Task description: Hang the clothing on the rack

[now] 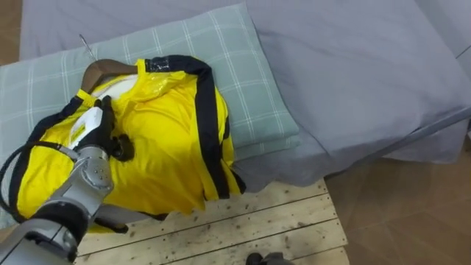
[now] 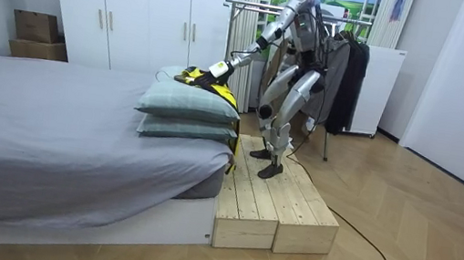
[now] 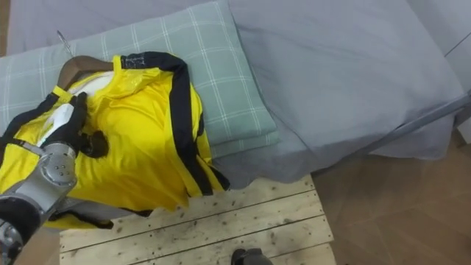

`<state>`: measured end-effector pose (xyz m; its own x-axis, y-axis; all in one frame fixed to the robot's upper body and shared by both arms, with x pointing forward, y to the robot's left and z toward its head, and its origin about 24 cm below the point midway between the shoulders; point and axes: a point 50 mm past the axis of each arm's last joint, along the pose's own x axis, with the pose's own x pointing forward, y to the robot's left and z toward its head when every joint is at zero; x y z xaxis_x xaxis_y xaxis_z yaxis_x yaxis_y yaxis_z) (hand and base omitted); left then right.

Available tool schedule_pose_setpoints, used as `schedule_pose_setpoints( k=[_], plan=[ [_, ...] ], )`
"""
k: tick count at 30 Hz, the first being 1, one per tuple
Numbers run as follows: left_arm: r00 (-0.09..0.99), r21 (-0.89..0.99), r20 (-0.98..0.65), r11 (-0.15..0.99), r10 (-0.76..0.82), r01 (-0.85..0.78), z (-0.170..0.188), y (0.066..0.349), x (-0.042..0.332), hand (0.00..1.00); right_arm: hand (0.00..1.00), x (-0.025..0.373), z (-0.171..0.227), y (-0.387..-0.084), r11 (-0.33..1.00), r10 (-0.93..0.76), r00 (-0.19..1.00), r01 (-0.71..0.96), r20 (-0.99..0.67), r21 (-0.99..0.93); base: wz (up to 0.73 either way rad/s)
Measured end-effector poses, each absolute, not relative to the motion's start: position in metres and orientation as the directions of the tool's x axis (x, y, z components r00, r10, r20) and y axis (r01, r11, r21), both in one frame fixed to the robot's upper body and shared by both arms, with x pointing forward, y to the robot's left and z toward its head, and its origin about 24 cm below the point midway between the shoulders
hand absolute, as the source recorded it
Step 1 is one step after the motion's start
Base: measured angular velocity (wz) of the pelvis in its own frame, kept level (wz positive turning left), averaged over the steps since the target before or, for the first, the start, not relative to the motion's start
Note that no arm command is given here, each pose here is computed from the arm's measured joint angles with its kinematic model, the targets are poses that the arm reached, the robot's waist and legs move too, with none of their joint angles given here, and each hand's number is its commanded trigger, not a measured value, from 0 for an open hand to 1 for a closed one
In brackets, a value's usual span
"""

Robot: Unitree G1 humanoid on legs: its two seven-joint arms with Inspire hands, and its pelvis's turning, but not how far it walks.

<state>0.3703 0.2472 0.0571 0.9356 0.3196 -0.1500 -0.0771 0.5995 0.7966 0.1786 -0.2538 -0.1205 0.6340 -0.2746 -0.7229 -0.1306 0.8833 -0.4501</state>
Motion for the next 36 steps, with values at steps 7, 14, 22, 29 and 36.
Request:
schedule_pose_setpoints(
  k=[7,14,22,29,36],
  plan=[
    [0.943,0.794,-0.199,0.607,0.265,-0.003,0.047,0.238,0.367,0.00,0.00,0.179,-0.120,-0.256,0.898,-0.281,0.632,-0.094,-0.722,-0.431,0.01],
    [0.949,0.771,-0.239,0.634,0.207,0.055,0.033,0.228,0.361,0.00,0.00,0.182,-0.118,-0.252,0.898,-0.280,0.663,-0.074,-0.694,-0.434,-0.03],
    [0.957,0.755,-0.243,0.650,0.157,0.085,0.028,0.223,0.357,0.00,0.00,0.184,-0.118,-0.248,0.904,-0.280,0.682,-0.050,-0.676,-0.425,0.00],
    [0.967,0.742,-0.232,0.662,0.104,0.106,0.029,0.217,0.358,0.00,0.00,0.183,-0.118,-0.248,0.914,-0.283,0.687,-0.019,-0.669,-0.405,0.01],
    [0.967,0.738,-0.239,0.664,0.088,0.122,0.029,0.216,0.358,0.00,0.00,0.184,-0.117,-0.248,0.914,-0.280,0.690,-0.019,-0.667,-0.404,0.00]
  ],
)
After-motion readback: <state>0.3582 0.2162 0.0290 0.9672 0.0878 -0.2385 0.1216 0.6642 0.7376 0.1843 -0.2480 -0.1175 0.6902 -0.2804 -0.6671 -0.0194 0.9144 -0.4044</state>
